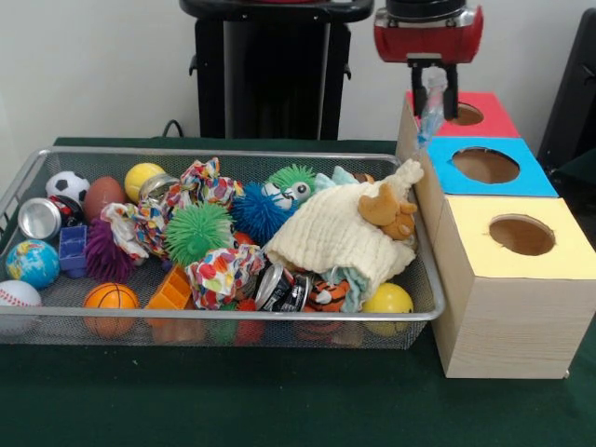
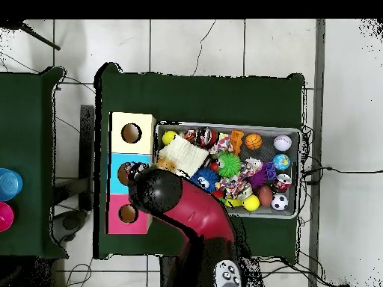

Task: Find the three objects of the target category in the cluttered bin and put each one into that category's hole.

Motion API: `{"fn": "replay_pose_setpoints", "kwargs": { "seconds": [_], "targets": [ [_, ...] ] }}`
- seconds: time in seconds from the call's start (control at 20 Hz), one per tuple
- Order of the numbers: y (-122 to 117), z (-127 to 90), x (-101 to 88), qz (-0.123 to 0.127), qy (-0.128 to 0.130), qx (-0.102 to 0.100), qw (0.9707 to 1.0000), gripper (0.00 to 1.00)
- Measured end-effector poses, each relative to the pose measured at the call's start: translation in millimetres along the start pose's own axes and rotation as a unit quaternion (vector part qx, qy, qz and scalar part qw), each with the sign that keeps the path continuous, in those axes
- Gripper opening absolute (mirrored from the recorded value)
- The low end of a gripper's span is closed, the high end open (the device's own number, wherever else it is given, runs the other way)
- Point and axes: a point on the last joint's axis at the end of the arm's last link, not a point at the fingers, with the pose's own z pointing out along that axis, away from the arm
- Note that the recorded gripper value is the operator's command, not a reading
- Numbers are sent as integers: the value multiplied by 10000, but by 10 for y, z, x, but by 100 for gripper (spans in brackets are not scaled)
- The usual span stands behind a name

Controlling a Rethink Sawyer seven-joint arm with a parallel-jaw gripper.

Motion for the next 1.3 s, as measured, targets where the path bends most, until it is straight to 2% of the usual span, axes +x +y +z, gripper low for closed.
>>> {"fn": "replay_pose_setpoints", "kwargs": {
  "seconds": [0.2,0.35,0.6,1.05,1.3],
  "targets": [
    [176,-5,154,91,184,31,9998,0],
    [272,-34,196,240,222,50,9995,0],
    [272,-71,151,405,151,61,9990,0],
    [256,-63,145,420,150,70,9990,0],
    [204,11,90,459,22,111,9989,0]
  ]
}}
